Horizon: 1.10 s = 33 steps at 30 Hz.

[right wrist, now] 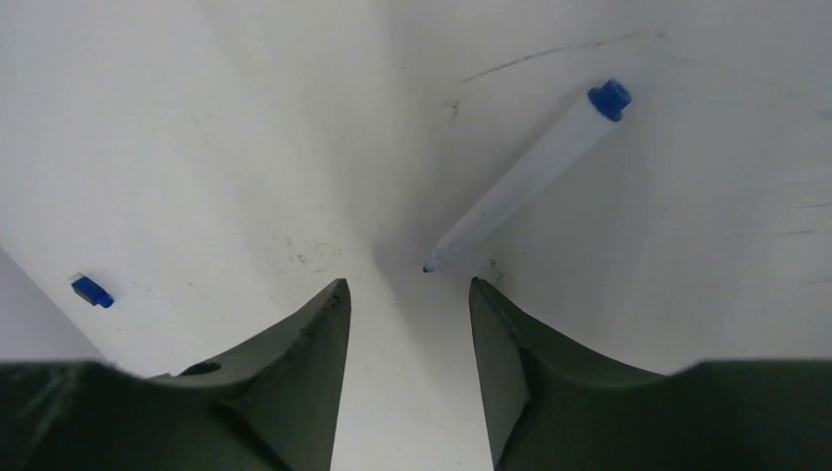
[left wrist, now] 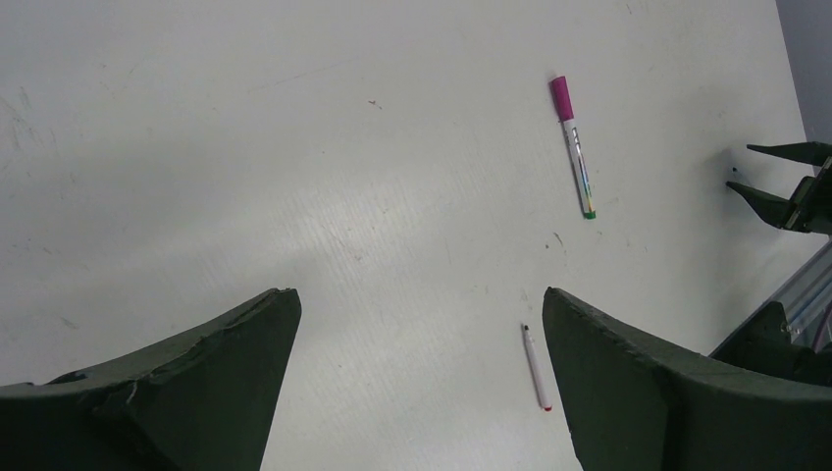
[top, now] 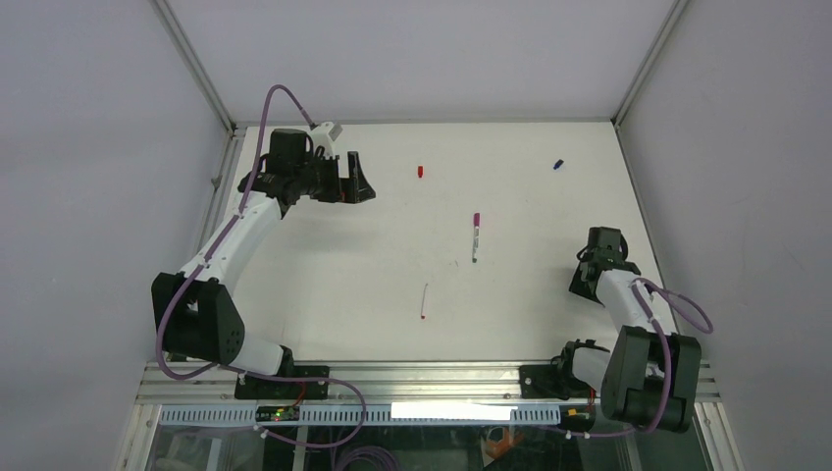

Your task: Insert the pens into the pen caps

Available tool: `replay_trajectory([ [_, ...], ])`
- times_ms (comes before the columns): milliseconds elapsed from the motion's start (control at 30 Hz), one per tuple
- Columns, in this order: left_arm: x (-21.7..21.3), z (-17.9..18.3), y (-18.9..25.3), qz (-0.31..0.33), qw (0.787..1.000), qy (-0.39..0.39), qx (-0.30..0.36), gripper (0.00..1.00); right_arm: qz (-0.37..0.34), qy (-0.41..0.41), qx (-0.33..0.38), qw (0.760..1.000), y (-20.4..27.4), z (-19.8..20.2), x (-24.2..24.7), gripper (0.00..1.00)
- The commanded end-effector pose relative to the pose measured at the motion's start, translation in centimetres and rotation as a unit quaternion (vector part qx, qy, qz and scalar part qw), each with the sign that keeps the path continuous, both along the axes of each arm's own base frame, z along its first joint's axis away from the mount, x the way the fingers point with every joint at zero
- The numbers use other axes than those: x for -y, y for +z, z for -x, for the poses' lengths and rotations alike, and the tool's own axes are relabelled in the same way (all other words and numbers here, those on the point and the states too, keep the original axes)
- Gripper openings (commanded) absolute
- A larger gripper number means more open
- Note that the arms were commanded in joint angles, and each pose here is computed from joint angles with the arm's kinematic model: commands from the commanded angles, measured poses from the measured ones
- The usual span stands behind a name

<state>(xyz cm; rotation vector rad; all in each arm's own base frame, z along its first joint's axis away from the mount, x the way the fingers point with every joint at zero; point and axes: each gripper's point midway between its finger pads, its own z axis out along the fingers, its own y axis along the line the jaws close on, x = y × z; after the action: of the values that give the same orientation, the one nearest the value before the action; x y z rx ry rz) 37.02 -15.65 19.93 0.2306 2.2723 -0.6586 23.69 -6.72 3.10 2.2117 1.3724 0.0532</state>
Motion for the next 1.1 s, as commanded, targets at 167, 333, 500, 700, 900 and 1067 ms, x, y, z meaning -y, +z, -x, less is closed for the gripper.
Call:
replay_trajectory([
  [167, 0.0, -0.9, 1.6, 0.01, 0.999, -0.013, 0.027, 0.99, -0.065, -0.063, 0.091, 0.992, 1.0, -3.4, -0.2, 0.55],
  [333, 0.1, -1.1, 1.4, 0.012, 1.0, -0.015, 0.024, 0.99, -0.056, -0.041, 0.131, 0.989, 2.8, -5.0, 0.3, 0.56],
  [500, 0.1, -1.0, 1.5, 0.012, 0.999, -0.019, 0.025, 0.99, 0.066, 0.156, 0.151, 0.974, 10.0, -9.1, 0.7, 0.59],
  [700, -0.2, -0.6, 1.8, -0.002, 0.999, -0.026, 0.028, 0.99, 0.252, 0.545, -0.086, 0.795, 16.5, -10.0, 1.9, 0.76],
  [900, 0.2, -0.8, 2.9, 0.005, 0.999, -0.04, 0.037, 0.99, 0.268, 0.563, -0.283, 0.729, 14.2, -4.9, 4.7, 0.99],
  [1067, -0.3, -0.7, 3.8, -0.016, 0.998, -0.044, 0.05, 0.99, 0.29, 0.68, -0.302, 0.602, 11.5, -2.1, 2.3, 0.99],
])
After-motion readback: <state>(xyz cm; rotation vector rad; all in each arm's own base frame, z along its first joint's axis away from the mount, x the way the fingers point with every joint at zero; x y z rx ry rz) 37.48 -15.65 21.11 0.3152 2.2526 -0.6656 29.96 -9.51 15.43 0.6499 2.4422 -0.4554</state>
